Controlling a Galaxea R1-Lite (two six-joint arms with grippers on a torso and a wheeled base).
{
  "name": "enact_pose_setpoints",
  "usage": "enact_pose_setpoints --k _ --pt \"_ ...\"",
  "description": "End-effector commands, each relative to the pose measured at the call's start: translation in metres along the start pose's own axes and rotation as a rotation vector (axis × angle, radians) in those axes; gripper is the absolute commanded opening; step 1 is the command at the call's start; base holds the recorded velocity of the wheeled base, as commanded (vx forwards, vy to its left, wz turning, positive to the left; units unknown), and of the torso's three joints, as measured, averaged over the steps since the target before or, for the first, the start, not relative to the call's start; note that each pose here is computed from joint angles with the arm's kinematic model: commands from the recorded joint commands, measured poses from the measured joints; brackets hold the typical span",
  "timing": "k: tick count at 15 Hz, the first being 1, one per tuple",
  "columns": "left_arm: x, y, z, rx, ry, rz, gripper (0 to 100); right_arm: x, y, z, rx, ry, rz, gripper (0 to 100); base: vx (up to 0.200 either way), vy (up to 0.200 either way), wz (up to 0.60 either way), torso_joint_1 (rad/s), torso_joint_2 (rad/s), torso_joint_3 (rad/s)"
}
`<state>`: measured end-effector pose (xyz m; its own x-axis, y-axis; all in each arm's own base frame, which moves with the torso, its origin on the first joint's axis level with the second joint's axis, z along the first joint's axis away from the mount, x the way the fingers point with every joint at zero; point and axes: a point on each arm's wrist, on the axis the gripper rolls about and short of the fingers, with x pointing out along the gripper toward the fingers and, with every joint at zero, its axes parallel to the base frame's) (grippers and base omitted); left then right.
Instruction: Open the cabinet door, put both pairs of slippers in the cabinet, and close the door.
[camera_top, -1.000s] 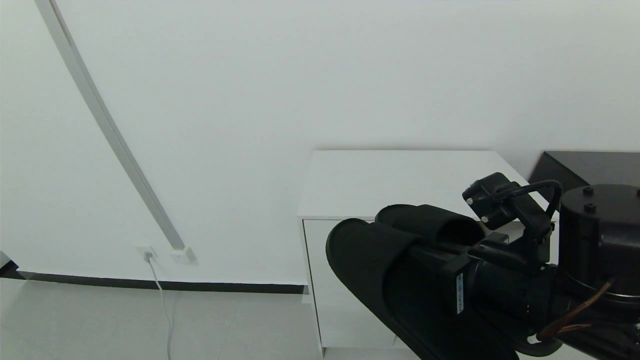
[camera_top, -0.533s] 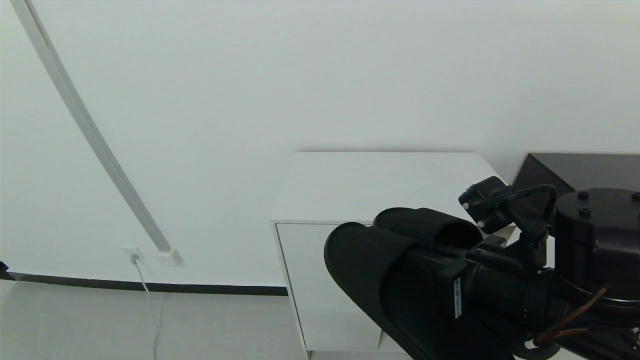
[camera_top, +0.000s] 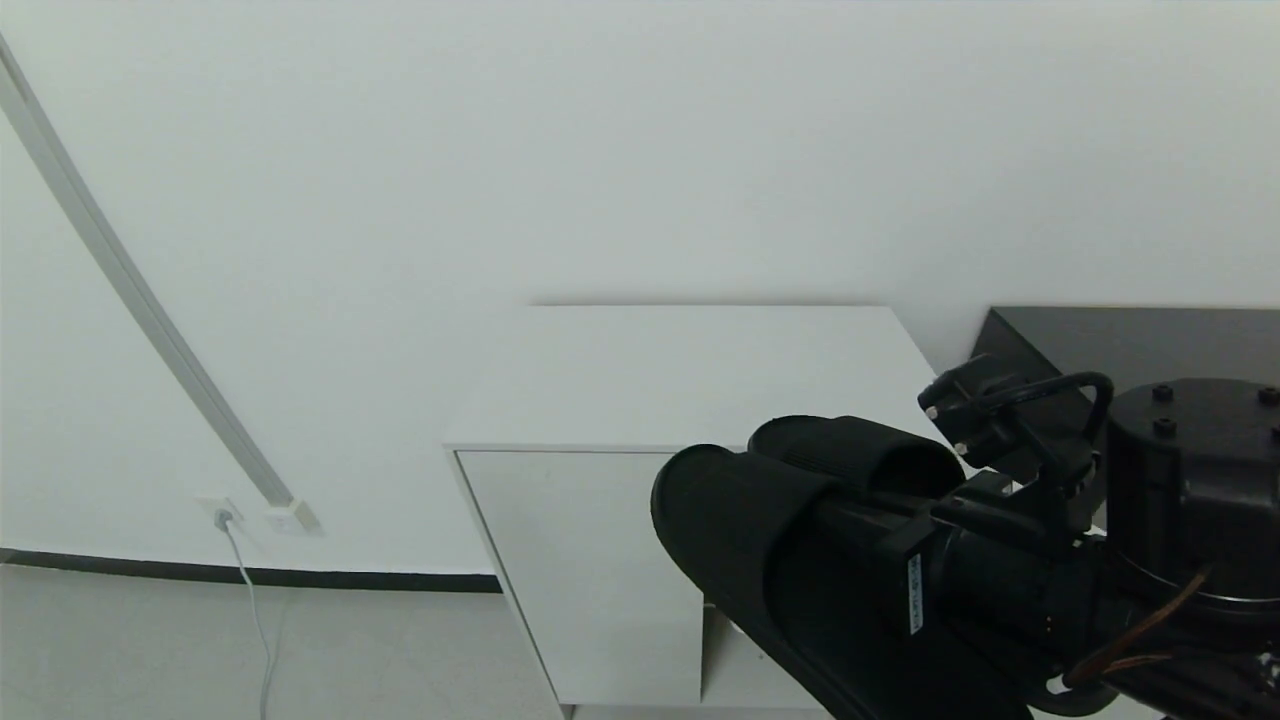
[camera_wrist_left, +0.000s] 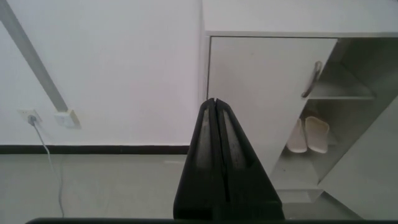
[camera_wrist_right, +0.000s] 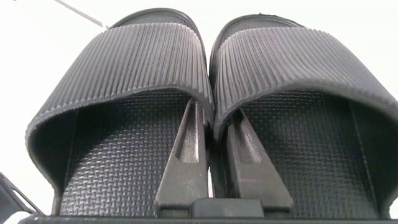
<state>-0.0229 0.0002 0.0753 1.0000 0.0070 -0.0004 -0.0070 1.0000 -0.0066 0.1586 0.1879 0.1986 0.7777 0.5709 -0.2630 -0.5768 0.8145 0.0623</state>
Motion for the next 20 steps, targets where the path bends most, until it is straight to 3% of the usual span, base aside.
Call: enact_pose_setpoints --k 1,3,17,20 --pt "0.0001 0.0 0.0002 0.0 0.0 0.001 0 0.0 0.0 -0.001 -0.002 0.003 0.0 0 0.0 -0.2 0.0 0.007 0.01 0.002" --pt "0.0001 0.0 0.0002 0.0 0.0 -0.001 0 0.0003 -0.0001 -0.0024 -0.003 0.007 -0.001 0 0.0 -0.2 0.0 -0.002 0.0 0.005" --pt "0.0001 0.0 0.0002 0.0 0.0 -0.001 0 -0.0001 -0.0006 -0.0055 -0.013 0.012 0.002 0 0.0 0.0 0.0 0.0 0.0 0.0" --pt "0.0001 0.0 0.0 0.0 0.001 -0.001 0 -0.0001 -0.0005 -0.0051 -0.012 0.009 0.002 0 -0.2 0.0 0.0 0.004 0.0 0.001"
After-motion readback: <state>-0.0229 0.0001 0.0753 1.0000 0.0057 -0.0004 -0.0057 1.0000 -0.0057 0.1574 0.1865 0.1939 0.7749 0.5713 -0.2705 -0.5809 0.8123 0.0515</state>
